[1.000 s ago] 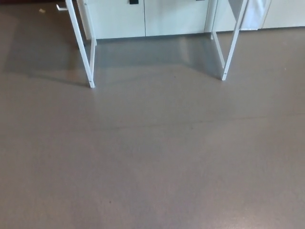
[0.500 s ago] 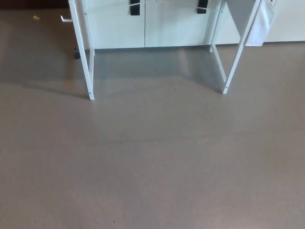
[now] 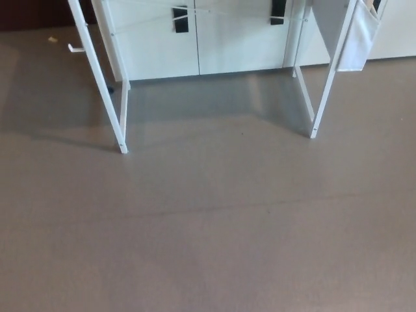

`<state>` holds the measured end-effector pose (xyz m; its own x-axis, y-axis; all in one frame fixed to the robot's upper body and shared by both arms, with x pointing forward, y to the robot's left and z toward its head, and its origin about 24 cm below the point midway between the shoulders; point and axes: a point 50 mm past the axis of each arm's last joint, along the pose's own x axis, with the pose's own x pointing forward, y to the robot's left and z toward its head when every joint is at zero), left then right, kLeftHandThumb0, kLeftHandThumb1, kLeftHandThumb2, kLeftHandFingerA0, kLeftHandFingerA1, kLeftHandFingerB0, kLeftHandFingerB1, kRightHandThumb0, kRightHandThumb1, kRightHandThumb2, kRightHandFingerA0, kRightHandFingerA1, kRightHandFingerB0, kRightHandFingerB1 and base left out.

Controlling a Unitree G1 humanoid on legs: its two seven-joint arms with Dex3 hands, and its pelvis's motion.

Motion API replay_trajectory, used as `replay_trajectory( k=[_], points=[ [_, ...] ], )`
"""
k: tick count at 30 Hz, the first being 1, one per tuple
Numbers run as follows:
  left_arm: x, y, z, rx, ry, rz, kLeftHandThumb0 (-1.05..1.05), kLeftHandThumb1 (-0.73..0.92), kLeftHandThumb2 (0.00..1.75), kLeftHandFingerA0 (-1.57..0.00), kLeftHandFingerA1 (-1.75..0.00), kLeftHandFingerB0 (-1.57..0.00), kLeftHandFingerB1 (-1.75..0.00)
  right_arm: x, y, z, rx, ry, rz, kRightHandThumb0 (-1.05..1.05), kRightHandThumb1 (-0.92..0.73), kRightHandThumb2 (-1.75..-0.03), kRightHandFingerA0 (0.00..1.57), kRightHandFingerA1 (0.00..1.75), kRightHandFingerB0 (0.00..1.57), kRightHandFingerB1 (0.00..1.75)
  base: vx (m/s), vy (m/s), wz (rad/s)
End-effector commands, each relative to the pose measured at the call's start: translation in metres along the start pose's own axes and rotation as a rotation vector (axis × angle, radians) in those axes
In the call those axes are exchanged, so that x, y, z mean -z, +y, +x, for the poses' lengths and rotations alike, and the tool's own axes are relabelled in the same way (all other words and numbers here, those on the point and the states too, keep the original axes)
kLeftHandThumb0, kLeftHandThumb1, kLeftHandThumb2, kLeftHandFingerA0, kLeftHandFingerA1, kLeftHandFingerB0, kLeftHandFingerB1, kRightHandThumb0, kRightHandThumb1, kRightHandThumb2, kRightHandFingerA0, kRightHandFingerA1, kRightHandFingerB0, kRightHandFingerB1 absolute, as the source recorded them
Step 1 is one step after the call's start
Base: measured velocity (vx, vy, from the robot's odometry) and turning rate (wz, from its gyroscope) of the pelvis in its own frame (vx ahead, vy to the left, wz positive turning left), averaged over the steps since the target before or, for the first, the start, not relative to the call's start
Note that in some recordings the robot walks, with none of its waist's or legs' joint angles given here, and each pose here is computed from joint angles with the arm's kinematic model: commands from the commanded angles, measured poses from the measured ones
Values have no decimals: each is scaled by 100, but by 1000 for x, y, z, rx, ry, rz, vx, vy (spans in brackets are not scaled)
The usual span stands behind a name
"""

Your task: The robot walks towards a desk on which an eraser is kept on the left hand side and a container is kept on the right hand side. The robot picks up the eraser using its left hand and places it in the container.

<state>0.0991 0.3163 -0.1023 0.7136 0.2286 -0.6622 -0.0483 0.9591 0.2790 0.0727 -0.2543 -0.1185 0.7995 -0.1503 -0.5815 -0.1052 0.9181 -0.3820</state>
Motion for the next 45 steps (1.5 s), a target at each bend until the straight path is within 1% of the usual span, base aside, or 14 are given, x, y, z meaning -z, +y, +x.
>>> replay_trajectory(
  k=[1,4,14,15,20,21,22,26,27,28,30,31,33,45],
  points=[
    [-2,7,-1,-20,-19,14,-45,30,101,-60,-91,-36,-71,-1,-1,0,2,-20,-4,-30,-61,-58,69,47,53,42,188,121,-7],
    [-3,7,0,-27,-15,9,-45,33,98,-46,-111,-34,-81,-1,-2,0,3,-17,-5,-29,-61,-58,69,47,52,42,271,158,11],
    [-10,0,2,-62,-68,-57,-47,33,103,-58,-92,-36,-72,-9,1,0,-7,-38,117,-29,-62,-59,66,46,53,41,219,86,-1],
    [-12,-1,4,-65,-71,-70,-46,37,99,-40,-122,-33,-83,-10,1,0,-7,-37,122,-30,-62,-59,65,45,53,41,126,-90,9],
    [-27,-13,12,-65,-111,-118,-45,37,106,-52,-90,-34,-71,-13,-1,1,-1,-23,135,-31,-63,-59,63,43,51,40,229,-220,8],
    [-32,-17,15,-64,-108,-131,-42,39,109,-28,-126,-27,-86,-13,0,1,-1,-22,143,-30,-62,-58,64,44,51,40,138,-265,40],
    [-33,-21,16,-57,-110,-152,-43,38,110,-49,-89,-31,-72,-13,1,2,-3,-18,146,-29,-62,-59,64,45,51,40,256,-121,4],
    [-30,-33,15,-31,-105,-170,-49,33,106,-51,-90,-33,-73,-13,3,1,-9,-28,134,-31,-62,-59,63,45,51,40,230,-17,-7],
    [-29,-36,14,-22,-100,-164,-45,33,110,-33,-129,-28,-91,-14,2,1,-12,-29,130,-31,-63,-58,61,44,50,40,210,74,-13],
    [-26,-39,14,-9,-92,-150,-48,30,105,-56,-94,-37,-75,-14,2,2,-13,-30,124,-31,-63,-58,62,44,51,40,215,125,-21],
    [-24,-43,14,18,-80,-115,-46,28,104,-57,-93,-39,-76,-16,0,5,-5,-31,120,-31,-62,-58,64,45,51,40,247,142,-13],
    [-20,-45,14,33,-68,-70,-47,28,104,-40,-123,-35,-90,-17,-1,6,-3,-30,129,-31,-62,-58,63,45,51,40,247,195,-17],
    [-16,-45,12,34,-50,-21,-48,28,100,-60,-91,-41,-74,-18,-1,7,-2,-28,126,-31,-61,-58,64,44,52,40,308,254,-11],
    [-4,-34,5,39,-31,33,-49,31,101,-57,-89,-39,-72,-18,0,5,-13,-45,105,-31,-61,-59,65,45,52,41,262,116,7]
  ],
)
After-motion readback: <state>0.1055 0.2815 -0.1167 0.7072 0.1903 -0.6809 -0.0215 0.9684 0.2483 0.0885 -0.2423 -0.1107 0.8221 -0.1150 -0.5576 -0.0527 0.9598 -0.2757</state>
